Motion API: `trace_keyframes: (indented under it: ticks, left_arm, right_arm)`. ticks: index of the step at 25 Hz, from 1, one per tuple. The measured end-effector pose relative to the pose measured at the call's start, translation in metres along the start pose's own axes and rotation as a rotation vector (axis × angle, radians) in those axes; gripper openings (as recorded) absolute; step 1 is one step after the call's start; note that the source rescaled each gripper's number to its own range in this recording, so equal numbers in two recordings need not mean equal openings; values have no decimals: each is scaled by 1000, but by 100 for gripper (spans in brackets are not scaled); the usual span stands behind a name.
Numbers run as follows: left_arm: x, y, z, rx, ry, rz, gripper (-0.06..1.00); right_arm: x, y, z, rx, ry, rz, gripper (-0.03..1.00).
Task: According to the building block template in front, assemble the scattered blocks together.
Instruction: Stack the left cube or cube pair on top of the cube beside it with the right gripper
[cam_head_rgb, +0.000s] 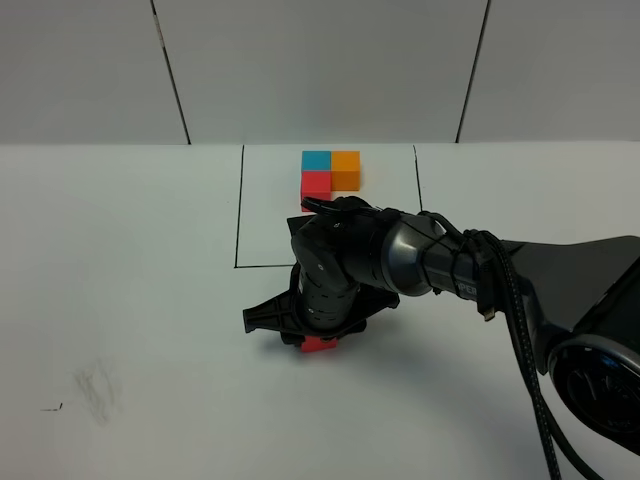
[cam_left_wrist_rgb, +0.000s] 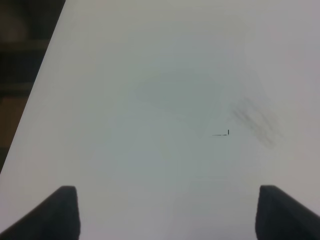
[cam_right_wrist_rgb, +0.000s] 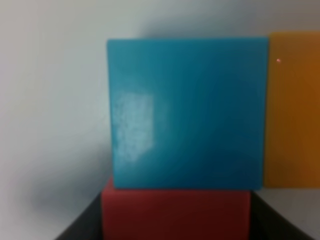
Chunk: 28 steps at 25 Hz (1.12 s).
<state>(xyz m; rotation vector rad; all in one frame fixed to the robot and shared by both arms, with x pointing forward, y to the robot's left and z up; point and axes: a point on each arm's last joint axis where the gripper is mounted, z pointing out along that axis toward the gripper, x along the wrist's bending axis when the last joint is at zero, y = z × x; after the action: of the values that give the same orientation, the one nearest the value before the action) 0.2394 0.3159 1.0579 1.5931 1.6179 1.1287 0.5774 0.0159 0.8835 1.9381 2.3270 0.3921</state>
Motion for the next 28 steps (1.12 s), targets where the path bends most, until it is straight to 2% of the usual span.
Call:
trace_keyframes:
  ticks: [20,22,24,27,28]
  left_arm:
    - [0,0,0,0,0,0,58]
    - [0,0,0,0,0,0,58]
    - [0,0,0,0,0,0,58]
    - [0,0,0,0,0,0,58]
    - [0,0,0,0,0,0,58]
  right_arm:
    - [1,0,0,4,5,-20,1]
    - [1,0,0,6,10,-27,9]
    - [3,0,-1,4,22,-28,27]
    - [6,0,-1,-1,43,-19,60]
    - [7,0,-1,-1,47,-17,68]
